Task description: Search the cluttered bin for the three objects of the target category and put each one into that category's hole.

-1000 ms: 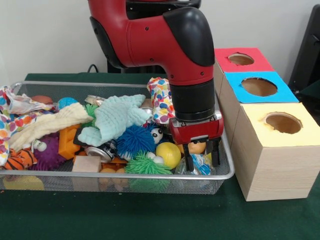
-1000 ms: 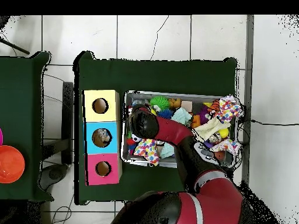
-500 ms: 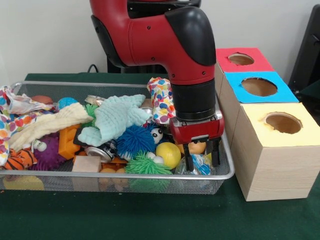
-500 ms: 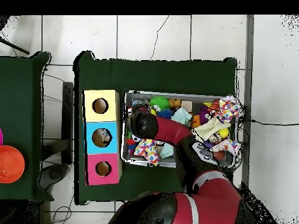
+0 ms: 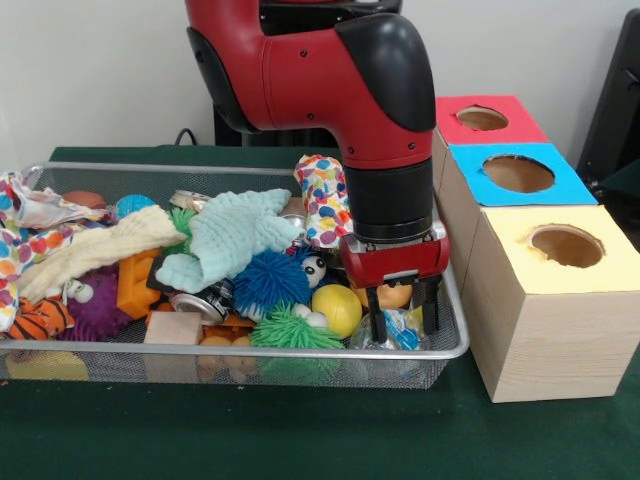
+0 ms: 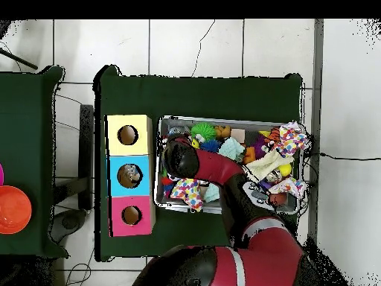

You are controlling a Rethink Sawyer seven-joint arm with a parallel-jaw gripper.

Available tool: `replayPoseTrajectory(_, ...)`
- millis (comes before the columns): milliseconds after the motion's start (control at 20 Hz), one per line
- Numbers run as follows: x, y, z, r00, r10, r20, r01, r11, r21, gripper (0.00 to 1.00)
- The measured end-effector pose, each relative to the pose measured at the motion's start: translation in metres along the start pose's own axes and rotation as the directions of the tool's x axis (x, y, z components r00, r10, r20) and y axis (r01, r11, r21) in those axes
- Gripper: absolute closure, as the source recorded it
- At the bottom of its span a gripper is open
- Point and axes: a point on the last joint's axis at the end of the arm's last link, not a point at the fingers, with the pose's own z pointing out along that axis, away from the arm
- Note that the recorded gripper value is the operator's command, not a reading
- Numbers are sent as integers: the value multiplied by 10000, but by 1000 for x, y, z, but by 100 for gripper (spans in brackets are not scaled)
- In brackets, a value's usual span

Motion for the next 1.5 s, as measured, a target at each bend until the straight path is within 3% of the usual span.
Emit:
replayPoseTrajectory(950, -2, -11, 6, 9994, 352, 77, -350, 9992, -179, 0)
replayPoseTrajectory(1500, -4, -7, 4, 9996, 273, 105, -271, 9995, -182, 0)
